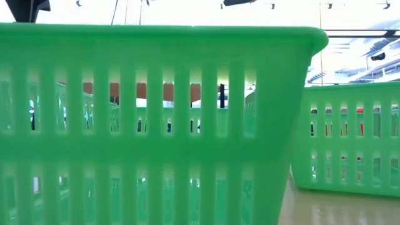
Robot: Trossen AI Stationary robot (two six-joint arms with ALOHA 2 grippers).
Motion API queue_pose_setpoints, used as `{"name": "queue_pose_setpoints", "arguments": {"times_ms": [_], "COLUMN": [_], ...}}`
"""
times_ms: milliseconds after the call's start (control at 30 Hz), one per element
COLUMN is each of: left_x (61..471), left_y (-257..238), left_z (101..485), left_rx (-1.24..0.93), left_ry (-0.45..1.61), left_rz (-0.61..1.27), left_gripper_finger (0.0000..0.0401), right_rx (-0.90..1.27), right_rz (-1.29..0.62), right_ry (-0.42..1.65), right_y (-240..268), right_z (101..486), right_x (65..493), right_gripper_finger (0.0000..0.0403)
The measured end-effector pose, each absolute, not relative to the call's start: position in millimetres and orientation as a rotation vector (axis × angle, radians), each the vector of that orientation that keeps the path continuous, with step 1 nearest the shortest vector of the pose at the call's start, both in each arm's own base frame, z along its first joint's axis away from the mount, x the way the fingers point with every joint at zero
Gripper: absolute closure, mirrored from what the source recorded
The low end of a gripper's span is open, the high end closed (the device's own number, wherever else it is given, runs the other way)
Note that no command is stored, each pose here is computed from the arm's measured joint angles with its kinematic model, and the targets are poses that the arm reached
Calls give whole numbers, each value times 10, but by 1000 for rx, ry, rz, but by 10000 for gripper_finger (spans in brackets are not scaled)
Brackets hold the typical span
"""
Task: Stack baskets on shelf by color
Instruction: Stack the top red bin on the red bin on the shelf
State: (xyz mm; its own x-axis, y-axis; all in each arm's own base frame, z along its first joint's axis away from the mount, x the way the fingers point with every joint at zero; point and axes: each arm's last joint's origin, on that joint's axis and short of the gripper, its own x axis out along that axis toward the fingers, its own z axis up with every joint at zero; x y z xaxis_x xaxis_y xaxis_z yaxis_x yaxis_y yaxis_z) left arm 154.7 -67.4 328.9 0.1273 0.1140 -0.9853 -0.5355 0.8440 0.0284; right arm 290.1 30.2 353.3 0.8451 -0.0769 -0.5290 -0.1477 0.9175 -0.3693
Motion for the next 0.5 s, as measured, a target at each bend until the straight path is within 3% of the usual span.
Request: {"name": "queue_pose_setpoints", "arguments": {"times_ms": [367, 500], "left_x": [1575, 1701], "left_y": [-625, -661], "left_z": [3795, 3904], "left_rx": [-546, -593], "left_ry": [1181, 946], "left_rz": [440, 459], "left_gripper_finger": [254, 258], "right_rx": [-400, -386], "right_rz": [4, 53], "right_ry": [575, 569], "right_y": [205, 219], "right_z": [3532, 3506], "right_x": [2909, 2916], "right_gripper_finger": [238, 238]}}
